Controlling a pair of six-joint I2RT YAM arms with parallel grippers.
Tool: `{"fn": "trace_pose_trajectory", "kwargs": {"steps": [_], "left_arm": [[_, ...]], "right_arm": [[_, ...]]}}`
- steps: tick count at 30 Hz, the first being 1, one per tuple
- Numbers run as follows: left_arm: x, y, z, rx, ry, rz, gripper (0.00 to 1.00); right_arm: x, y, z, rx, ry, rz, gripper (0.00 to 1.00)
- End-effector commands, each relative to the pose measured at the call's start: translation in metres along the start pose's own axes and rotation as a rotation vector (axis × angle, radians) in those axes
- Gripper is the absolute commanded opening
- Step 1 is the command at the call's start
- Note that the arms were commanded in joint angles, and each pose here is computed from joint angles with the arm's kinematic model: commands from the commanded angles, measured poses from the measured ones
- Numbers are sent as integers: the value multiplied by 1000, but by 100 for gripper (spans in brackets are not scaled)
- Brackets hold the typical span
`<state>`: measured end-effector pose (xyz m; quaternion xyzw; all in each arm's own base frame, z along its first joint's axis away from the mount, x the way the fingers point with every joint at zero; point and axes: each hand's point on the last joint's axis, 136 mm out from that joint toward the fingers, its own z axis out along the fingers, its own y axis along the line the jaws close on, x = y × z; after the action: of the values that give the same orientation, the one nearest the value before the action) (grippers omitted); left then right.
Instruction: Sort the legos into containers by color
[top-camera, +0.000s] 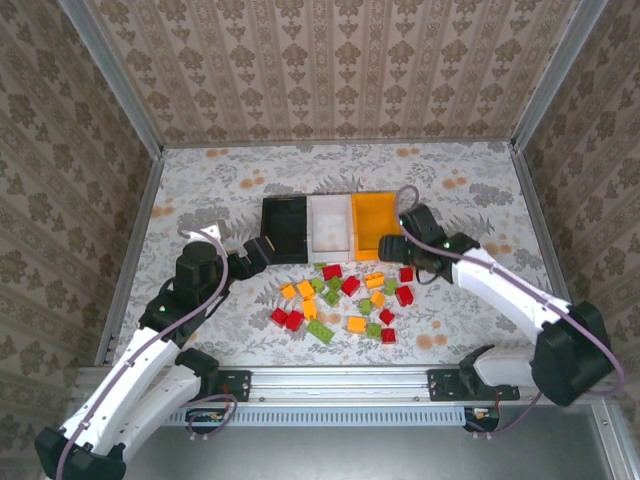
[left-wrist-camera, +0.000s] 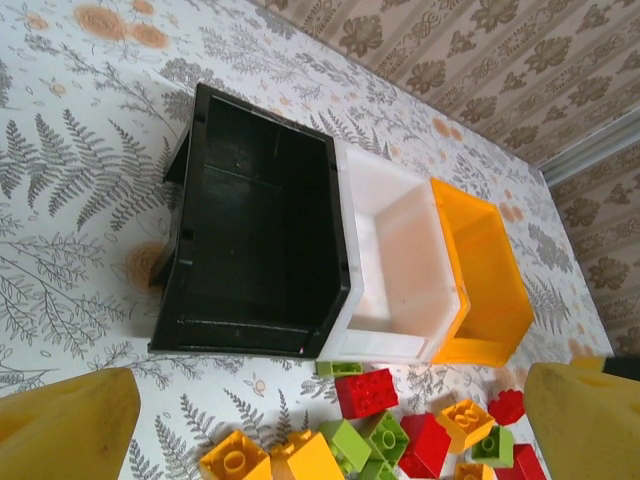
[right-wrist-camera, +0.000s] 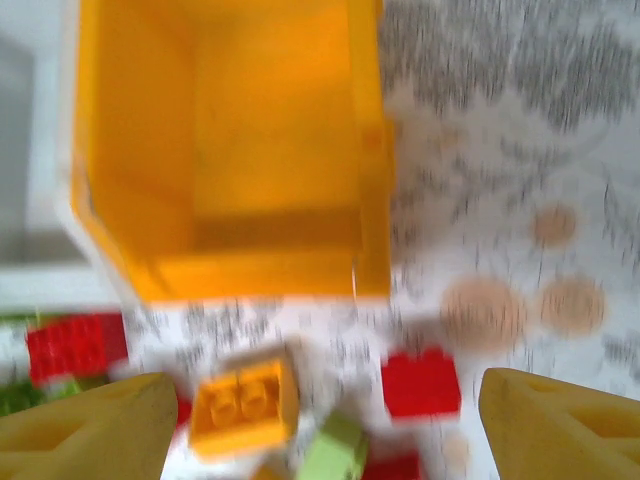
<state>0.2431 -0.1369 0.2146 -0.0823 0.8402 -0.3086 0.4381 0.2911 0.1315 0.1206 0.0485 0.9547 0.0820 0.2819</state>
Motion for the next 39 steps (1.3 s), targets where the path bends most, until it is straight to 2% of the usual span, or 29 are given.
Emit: {"fn": "trace_pose_trajectory", "kwargs": {"steps": [1, 5, 8, 16, 28, 33, 39], "left_arm": [[10, 3, -2, 7, 34, -30, 100], [21, 9, 2, 14, 50, -49, 100], [25, 13, 5, 11, 50, -62, 100], [33, 19, 10, -4, 73, -71, 100], [40, 28, 12, -26, 88, -92, 100], [43, 31, 14, -36, 99, -99, 100], [45, 33, 16, -40, 112, -103, 100]], "right_arm": [[61, -20, -10, 70, 137, 29, 80], [107, -22, -21, 42, 220, 9, 79], [125, -13, -20, -5, 245, -8, 79], [112, 14, -7, -38, 195, -157, 75], [131, 24, 16, -27, 270, -225, 68], [136, 27, 25, -23, 285, -237, 63], [142, 24, 33, -5, 307, -240, 52]]}}
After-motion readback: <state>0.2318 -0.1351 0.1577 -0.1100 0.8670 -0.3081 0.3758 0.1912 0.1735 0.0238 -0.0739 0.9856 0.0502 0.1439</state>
